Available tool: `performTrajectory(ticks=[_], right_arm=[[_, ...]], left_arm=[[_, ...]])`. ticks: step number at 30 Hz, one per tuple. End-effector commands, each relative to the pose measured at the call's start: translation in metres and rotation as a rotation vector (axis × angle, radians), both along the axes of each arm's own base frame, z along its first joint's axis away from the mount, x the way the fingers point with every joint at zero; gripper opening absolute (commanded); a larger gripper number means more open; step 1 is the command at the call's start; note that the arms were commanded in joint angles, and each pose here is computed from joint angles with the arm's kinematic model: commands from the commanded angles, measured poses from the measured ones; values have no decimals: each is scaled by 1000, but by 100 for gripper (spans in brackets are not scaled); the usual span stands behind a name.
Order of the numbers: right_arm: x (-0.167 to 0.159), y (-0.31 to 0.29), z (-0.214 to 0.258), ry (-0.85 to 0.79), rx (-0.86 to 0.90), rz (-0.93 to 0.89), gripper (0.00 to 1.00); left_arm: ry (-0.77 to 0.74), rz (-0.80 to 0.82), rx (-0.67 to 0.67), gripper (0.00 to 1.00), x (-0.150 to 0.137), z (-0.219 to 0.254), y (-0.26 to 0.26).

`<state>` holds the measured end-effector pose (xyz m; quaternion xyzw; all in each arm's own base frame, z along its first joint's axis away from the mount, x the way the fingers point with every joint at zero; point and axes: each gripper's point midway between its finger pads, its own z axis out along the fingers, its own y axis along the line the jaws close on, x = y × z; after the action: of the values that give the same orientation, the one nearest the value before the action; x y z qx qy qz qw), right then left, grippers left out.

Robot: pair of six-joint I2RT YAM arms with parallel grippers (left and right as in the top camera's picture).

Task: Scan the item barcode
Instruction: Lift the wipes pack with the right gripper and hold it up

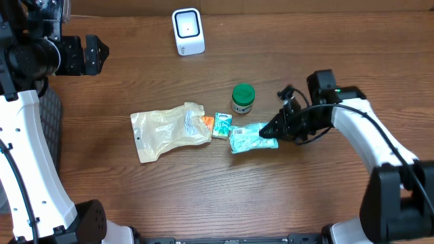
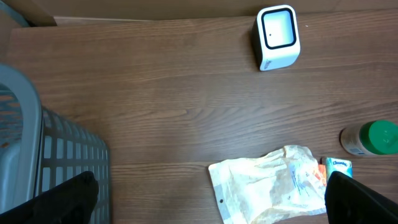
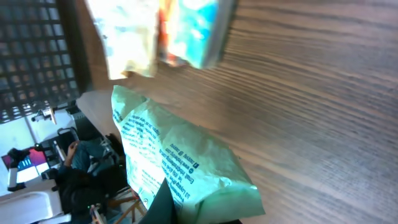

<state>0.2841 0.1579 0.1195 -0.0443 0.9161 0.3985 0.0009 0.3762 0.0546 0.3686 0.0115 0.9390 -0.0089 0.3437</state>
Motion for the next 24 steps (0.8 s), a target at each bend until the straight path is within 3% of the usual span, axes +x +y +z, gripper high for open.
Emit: performTrajectory(ticks=[1, 12, 24], right_arm=[[10, 5, 44, -114, 41, 8, 4], [24, 40, 147, -344, 118, 106, 4], [18, 69, 204, -483, 221, 196, 4]], left_arm=[[-11, -17, 2, 99, -1, 3, -2], [-11, -17, 2, 100, -1, 3, -2], [-11, -17, 2, 100, -1, 3, -2]])
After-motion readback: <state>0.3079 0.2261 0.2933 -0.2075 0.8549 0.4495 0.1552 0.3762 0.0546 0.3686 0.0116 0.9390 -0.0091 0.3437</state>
